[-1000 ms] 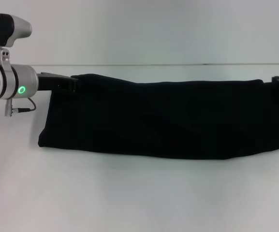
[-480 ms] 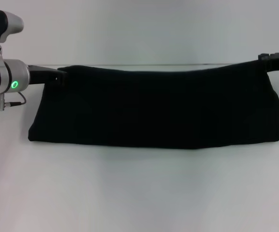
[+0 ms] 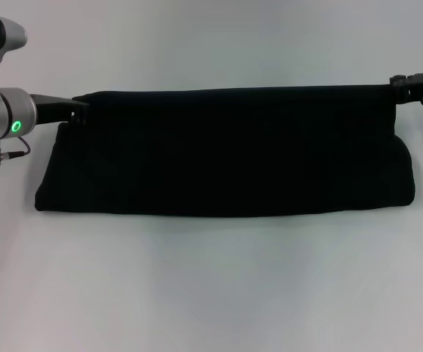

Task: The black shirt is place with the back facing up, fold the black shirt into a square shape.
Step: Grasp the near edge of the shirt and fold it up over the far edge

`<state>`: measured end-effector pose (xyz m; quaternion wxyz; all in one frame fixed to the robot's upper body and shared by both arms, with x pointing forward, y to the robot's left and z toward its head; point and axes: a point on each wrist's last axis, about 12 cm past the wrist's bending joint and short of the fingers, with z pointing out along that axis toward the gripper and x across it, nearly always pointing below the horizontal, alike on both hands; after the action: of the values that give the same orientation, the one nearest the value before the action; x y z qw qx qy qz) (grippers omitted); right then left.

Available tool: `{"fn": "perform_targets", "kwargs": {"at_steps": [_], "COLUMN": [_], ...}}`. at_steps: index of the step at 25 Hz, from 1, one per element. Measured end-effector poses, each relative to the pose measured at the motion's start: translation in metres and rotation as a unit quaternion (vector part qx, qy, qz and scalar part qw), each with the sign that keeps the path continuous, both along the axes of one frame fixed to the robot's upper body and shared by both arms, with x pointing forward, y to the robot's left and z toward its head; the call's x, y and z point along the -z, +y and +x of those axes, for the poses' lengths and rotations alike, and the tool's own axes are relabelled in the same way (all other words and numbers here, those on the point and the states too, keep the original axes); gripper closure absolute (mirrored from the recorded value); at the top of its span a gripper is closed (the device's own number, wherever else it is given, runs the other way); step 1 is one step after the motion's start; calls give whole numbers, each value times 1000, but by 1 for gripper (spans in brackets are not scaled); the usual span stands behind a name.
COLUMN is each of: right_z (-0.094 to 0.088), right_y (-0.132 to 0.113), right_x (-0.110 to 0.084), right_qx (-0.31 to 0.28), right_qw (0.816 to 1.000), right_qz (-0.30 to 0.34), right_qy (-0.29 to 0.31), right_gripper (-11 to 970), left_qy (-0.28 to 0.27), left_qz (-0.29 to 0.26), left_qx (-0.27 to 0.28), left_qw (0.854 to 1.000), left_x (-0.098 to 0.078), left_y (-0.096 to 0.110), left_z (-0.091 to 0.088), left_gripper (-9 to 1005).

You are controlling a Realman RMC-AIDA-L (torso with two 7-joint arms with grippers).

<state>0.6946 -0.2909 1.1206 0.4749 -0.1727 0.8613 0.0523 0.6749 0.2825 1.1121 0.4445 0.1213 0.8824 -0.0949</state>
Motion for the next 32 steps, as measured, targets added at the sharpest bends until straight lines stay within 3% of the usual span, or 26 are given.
{"fn": "perform_targets", "kwargs": {"at_steps": [32], "right_z": [10], "right_y": [8], "right_x": [-13], "right_qx": [-11], "right_qw": [1000], "right_qz": [-15], "right_qy": [-14], "right_gripper": [921], "left_qy": [-36], "left_qz": [19], "left_qx": [-22], "left_qw": [999], "left_x": [-10], "left_y": [-3], "left_z": [9], "left_gripper": [996]}}
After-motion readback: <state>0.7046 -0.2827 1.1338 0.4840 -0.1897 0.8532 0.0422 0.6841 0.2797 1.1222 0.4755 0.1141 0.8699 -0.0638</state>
